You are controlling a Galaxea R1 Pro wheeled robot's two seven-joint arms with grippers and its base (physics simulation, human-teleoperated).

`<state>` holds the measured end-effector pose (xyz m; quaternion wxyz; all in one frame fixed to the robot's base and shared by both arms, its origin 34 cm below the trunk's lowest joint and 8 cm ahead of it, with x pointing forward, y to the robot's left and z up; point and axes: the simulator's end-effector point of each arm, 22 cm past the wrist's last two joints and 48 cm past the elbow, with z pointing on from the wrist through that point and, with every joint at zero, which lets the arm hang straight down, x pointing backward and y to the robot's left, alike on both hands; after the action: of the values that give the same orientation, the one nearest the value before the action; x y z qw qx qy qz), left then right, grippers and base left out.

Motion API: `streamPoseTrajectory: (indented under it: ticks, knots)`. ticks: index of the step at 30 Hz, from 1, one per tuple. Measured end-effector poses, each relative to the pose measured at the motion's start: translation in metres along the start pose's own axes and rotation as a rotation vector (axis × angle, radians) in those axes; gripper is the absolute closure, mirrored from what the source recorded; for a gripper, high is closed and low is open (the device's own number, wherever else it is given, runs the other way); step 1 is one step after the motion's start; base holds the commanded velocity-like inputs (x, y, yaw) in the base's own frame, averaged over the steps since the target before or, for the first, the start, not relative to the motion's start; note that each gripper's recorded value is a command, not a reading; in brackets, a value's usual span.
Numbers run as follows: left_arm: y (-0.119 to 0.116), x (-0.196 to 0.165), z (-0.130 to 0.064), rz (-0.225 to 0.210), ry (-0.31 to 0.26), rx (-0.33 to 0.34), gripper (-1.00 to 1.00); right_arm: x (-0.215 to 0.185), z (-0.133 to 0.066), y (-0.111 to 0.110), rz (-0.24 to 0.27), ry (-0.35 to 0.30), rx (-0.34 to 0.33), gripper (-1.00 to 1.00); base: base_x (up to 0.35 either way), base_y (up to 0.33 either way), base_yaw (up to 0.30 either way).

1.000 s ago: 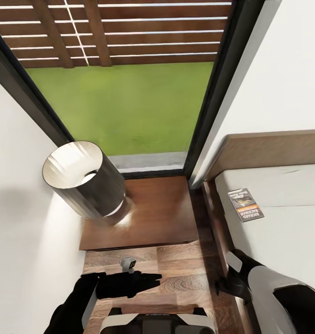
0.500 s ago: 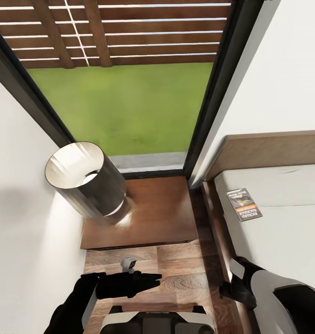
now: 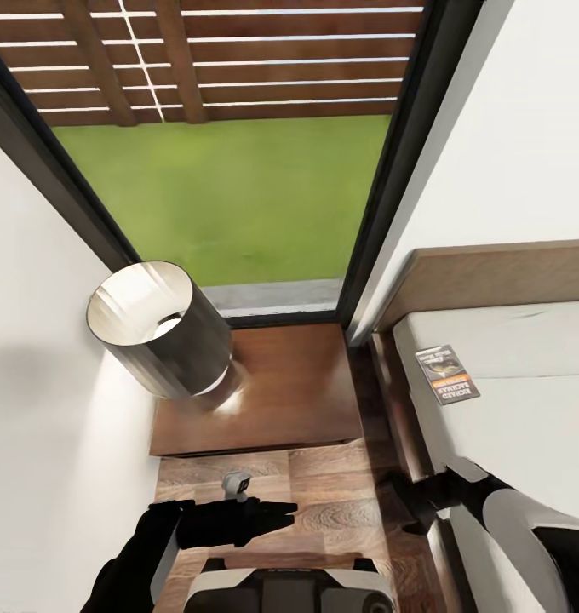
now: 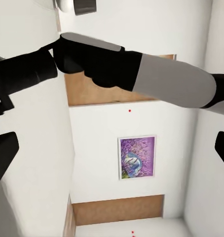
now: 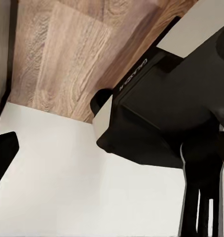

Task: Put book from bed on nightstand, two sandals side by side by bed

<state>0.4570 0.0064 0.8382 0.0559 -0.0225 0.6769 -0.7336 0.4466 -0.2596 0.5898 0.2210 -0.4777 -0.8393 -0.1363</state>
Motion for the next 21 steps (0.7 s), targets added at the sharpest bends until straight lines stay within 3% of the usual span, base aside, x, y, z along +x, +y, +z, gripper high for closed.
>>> streamPoseTrajectory:
  ticks: [3,5,8,11,12,14,16,19,20,21]
  knots:
    - [-0.001,0.000,0.000,0.000,-0.001,0.000,-1.00,-0.006,-0.006,0.015,-0.001,-0.012,-0.047,-1.00,0.000,0.000,0.000]
    - [-0.001,0.000,0.000,0.000,-0.001,0.000,-1.00,-0.018,-0.019,0.052,-0.042,-0.049,-0.144,-1.00,0.000,0.000,0.000]
    - [-0.001,0.000,0.000,0.000,-0.001,0.000,-1.00,-0.025,-0.031,0.081,-0.078,-0.073,-0.228,-1.00,0.000,0.000,0.000]
    - [-0.001,0.000,0.000,0.000,0.000,0.000,-1.00,-0.023,-0.046,0.123,-0.114,-0.077,-0.384,-1.00,0.000,0.000,0.000]
    - [-0.001,0.000,0.000,0.000,-0.001,0.000,-1.00,-0.021,-0.048,0.130,-0.140,-0.076,-0.408,-1.00,0.000,0.000,0.000]
    - [-0.001,0.000,0.000,0.000,-0.001,0.000,-1.00,-0.016,-0.046,0.128,-0.211,-0.073,-0.397,-1.00,0.000,0.000,0.000]
    - [0.000,0.000,0.000,0.000,-0.001,0.000,-1.00,-0.010,-0.038,0.115,-0.332,-0.068,-0.338,-1.00,0.000,0.000,0.000]
    - [0.000,0.000,0.000,0.000,-0.001,0.000,-1.00,-0.001,-0.025,0.090,-0.441,-0.050,-0.277,-1.00,0.000,0.000,0.000]
    - [0.000,0.000,0.000,0.000,-0.001,0.000,-1.00,0.002,-0.016,0.072,-0.552,-0.059,-0.246,-1.00,0.000,0.000,0.000]
    - [0.000,0.000,0.000,0.000,-0.001,0.000,-1.00,0.002,-0.015,0.069,-0.581,-0.065,-0.247,-1.00,0.000,0.000,0.000]
